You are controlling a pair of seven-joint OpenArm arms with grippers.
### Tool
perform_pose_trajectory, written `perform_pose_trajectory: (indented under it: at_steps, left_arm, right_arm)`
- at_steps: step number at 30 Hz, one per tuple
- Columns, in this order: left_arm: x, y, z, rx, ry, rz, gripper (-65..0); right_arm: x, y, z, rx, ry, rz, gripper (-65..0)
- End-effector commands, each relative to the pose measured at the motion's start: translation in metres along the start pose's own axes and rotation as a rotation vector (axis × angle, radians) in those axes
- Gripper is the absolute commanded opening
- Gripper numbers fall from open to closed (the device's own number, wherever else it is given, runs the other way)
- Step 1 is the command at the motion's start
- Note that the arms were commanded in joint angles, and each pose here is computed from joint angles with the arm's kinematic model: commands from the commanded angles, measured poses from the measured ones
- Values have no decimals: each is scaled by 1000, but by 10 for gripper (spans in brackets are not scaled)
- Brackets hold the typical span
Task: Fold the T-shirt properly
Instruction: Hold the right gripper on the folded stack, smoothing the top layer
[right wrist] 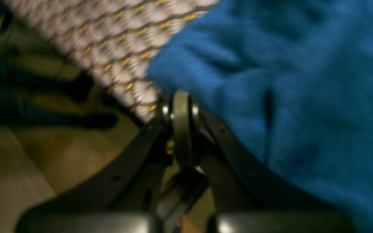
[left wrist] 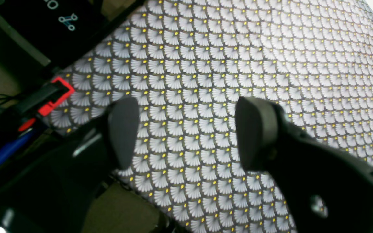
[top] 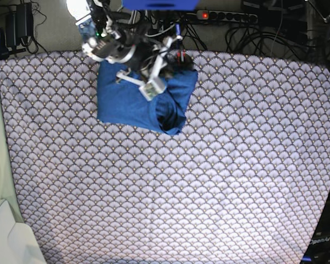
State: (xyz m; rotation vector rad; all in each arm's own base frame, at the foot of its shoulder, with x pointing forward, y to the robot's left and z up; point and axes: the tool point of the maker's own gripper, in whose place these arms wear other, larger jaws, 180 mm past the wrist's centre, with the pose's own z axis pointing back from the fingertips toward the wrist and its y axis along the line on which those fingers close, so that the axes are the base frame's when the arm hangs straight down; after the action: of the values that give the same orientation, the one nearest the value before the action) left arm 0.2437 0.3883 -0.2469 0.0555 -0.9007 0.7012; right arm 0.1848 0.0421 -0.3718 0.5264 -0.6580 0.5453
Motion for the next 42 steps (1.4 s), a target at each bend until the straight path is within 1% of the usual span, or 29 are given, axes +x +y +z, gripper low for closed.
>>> perform_pose_trajectory:
  at_steps: [1,2,7,16,17,21,23,30,33,40,42]
  left_arm:
    - [14,-1,5,0,-43,-20,-196]
    - [15,-1,6,1,-44,-20,-196]
    - [14,0,6,2,-43,-20,-196]
    - [14,-3,5,-3,-43,-20,-196]
    - [14,-3,5,-3,-43,-20,-196]
    - [14,-3,5,-4,-42,-19,-196]
    - [14,-3,5,-4,-42,-19,-196]
    - [13,-1,5,-1,-41,-18,-196]
    - [13,-1,5,-1,-41,-18,-196]
    - [14,-3,5,-4,-43,-16,-196]
    - [13,-3,5,-5,-42,-15,-196]
  right_arm:
    - [13,1,3,6,-45,17,-650]
    - [13,-1,4,2,-46,19,-650]
    - [24,-25,21,-74,-94,-10,-650]
    - [19,-22,19,-69,-80,-22,-650]
    - [21,-21,18,-67,-84,-27,-645]
    - [23,-22,17,-68,-87,-31,-556]
    - [23,-23,17,-71,-88,-32,-535]
    - [23,-27,13,-76,-82,-30,-531]
    - [16,-30,9,-76,-42,-34,-531]
    - [19,-33,9,-80,-46,-26,-530]
    - [16,-33,8,-81,-27,-25,-510]
